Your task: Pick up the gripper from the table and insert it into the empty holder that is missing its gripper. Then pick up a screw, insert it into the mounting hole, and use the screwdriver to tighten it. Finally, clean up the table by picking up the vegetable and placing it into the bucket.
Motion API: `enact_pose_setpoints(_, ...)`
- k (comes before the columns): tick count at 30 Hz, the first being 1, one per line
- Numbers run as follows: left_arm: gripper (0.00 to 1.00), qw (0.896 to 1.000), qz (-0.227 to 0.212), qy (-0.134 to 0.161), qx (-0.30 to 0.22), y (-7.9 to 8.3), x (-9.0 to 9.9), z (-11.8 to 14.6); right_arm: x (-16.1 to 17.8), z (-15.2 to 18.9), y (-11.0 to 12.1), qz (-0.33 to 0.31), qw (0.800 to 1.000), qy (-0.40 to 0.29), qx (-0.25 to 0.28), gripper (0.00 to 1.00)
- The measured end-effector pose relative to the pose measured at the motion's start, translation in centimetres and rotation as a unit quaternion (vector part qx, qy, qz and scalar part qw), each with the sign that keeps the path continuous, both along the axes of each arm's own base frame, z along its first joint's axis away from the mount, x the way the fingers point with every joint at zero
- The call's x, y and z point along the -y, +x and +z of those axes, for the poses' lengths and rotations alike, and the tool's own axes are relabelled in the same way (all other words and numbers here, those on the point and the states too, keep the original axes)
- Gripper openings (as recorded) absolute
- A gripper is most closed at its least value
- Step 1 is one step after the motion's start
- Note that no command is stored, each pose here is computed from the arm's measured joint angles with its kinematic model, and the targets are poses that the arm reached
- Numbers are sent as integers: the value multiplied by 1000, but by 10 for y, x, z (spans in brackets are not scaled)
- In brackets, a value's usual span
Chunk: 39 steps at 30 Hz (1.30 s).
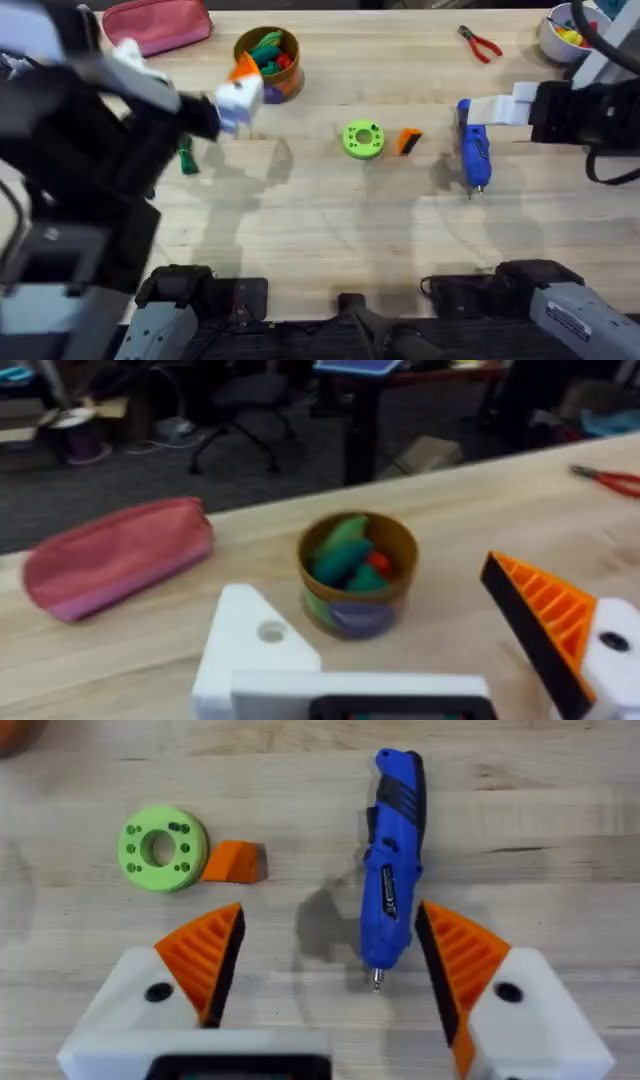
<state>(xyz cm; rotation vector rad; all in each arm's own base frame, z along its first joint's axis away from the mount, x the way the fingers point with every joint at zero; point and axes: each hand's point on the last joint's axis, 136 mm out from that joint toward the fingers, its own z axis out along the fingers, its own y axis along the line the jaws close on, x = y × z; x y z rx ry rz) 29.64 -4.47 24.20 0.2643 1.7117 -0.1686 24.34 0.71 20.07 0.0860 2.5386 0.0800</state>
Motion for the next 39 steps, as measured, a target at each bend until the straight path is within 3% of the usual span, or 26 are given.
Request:
enact_pose_setpoints(8,986,995,-97,-12,18,-33,36,-47,0,0,0,0,1000,0,0,994)
enact_pose_setpoints(14,988,990,-118,-10,77,-55,41,-56,0,0,0,0,1000,0,0,993)
enact_pose_setpoints(17,988,989,-125,-10,77,-62,43,-66,0,0,0,0,1000,0,0,993)
enact_pose_setpoints(24,986,985,-140,-9,101,-70,47,-57,0,0,0,0,1000,0,0,994)
enact_pose_setpoints(31,986,976,-187,-11,112,-83,60,-53,0,0,0,0,1000,0,0,993)
enact_pose_setpoints(39,986,976,-195,-42,86,-86,60,-58,0,0,0,0,1000,0,0,994)
